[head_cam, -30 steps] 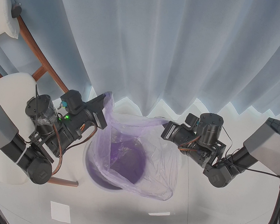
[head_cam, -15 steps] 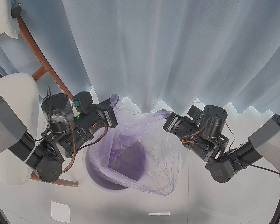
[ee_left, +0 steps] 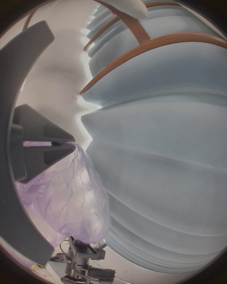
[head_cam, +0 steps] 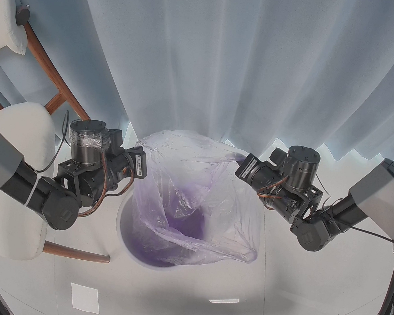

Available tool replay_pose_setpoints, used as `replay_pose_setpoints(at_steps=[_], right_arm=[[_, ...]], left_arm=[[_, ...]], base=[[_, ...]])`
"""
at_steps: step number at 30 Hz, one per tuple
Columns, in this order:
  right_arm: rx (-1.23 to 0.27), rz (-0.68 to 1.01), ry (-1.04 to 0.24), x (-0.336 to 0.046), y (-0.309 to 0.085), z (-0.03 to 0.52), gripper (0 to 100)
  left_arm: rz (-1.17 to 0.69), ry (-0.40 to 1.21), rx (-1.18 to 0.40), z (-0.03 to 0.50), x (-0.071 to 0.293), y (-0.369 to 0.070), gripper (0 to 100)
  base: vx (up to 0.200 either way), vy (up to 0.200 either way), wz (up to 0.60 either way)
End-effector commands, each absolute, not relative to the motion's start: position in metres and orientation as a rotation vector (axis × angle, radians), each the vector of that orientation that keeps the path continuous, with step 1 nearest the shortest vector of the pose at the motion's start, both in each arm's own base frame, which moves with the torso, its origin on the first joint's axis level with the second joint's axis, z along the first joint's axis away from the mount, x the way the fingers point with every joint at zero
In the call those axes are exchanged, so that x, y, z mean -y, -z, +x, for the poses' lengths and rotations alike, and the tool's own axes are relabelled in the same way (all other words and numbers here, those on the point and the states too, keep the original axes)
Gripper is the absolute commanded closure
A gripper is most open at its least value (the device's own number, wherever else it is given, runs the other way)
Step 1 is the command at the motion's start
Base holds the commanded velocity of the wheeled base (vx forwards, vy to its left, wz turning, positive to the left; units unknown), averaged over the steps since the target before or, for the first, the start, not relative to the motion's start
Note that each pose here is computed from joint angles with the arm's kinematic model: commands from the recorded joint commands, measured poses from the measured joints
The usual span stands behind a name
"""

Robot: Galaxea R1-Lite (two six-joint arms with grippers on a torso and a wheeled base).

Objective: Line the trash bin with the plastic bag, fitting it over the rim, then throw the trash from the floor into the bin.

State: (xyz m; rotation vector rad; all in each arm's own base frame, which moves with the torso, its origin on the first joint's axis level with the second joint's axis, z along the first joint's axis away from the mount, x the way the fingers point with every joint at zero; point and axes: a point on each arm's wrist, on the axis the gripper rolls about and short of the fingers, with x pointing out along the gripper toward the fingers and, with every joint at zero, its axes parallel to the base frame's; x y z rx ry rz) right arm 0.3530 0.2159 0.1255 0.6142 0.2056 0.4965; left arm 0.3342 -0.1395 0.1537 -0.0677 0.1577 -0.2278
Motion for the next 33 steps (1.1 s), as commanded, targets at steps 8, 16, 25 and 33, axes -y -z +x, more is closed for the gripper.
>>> replay_pose_setpoints(at_steps=[8,16,25,33], right_arm=[[-0.179,0.635,-0.511,-0.232,-0.105,0.38,0],[-0.179,0.62,-0.611,-0.208,-0.116,0.353,0],[-0.359,0.57,-0.683,-0.154,-0.124,0.293,0],[-0.454,0.446,-0.627,-0.128,-0.093,0.27,0]], left_arm=[[-0.046,0.166,-0.138,0.343,0.127,-0.158,100],[-0.05,0.142,-0.129,0.345,0.118,-0.159,100],[-0.035,0.128,-0.117,0.343,0.11,-0.164,100],[-0.038,0.121,-0.104,0.341,0.105,-0.169,100]], base=[[0.0,0.0,0.0],[0.0,0.0,0.0],[0.0,0.0,0.0],[0.0,0.0,0.0]])
